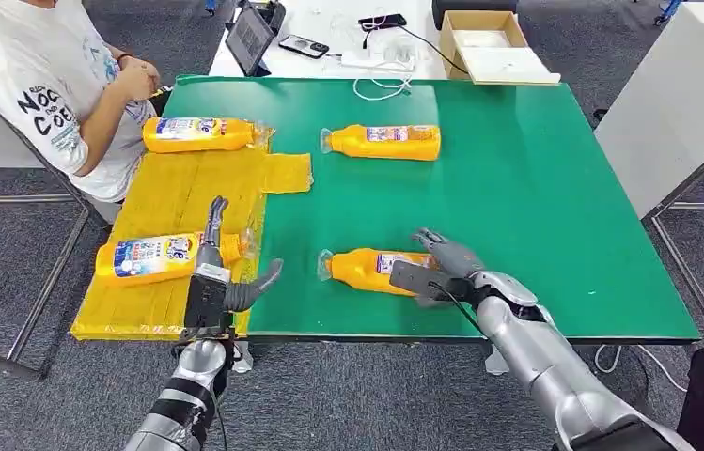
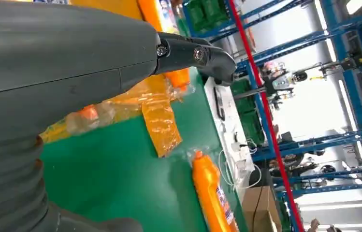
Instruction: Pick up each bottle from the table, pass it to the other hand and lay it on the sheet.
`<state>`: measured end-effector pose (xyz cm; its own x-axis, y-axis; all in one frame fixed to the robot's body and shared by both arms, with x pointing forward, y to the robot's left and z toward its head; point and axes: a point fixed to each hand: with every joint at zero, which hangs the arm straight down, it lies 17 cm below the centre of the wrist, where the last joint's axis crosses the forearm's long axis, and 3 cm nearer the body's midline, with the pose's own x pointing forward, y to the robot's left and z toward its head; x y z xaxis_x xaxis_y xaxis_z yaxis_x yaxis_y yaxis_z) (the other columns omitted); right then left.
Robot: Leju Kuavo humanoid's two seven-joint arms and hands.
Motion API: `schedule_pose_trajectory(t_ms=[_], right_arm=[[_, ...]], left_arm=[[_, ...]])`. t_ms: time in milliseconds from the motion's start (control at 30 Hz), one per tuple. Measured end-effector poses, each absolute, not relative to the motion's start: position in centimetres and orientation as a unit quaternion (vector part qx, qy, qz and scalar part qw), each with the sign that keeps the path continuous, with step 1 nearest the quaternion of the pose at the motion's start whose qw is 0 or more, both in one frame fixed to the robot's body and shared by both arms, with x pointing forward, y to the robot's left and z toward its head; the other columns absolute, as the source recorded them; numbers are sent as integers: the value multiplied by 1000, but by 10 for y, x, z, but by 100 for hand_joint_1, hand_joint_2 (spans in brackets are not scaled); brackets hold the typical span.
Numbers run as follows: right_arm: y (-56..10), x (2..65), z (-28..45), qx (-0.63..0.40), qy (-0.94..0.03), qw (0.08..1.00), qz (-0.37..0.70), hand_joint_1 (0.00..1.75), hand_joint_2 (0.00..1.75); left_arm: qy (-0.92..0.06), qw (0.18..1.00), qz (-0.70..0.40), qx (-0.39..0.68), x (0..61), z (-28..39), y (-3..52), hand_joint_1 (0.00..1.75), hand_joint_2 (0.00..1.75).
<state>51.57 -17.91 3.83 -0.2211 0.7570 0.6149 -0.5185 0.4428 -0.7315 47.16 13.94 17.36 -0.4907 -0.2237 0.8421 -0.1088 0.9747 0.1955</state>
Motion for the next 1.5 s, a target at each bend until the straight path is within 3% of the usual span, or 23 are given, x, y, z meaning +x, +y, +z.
schedule_pose_trajectory(t_ms=[233, 267, 300, 333, 367, 433, 1133, 1267, 1367, 1500], right_arm=[[-179, 518, 27, -97, -549, 619, 554, 0, 175], [-180, 518, 26, -98, -545, 618, 557, 2, 175], [-180, 518, 25, -98, -543, 618, 559, 14, 175], [-181, 518, 25, -99, -543, 618, 560, 58, 175], [-180, 518, 24, -98, -541, 618, 562, 131, 175], [-180, 518, 23, -95, -537, 619, 566, 173, 175], [-183, 513, 21, -96, -565, 620, 536, 175, 175], [-165, 495, 56, -141, -685, 568, 434, 175, 175], [-149, 479, 133, -196, -777, 499, 330, 175, 175], [-169, 455, 221, -220, -859, 423, 188, 175, 175]], left_arm=[[-854, 512, -54, 80, 476, 165, 134, 0, 175], [-853, 513, -55, 80, 476, 164, 133, 0, 175], [-853, 514, -55, 79, 476, 163, 133, 0, 175], [-852, 514, -55, 79, 476, 162, 133, 0, 175], [-852, 515, -56, 79, 476, 161, 133, 0, 175], [-850, 518, -56, 78, 477, 160, 133, 0, 175], [-841, 535, -54, 66, 478, 151, 127, 0, 175], [-839, 533, -57, 93, 471, 147, 133, 0, 175], [-838, 534, -54, 98, 468, 149, 137, 0, 175], [-823, 568, -24, 15, 471, 146, 126, 0, 175]])
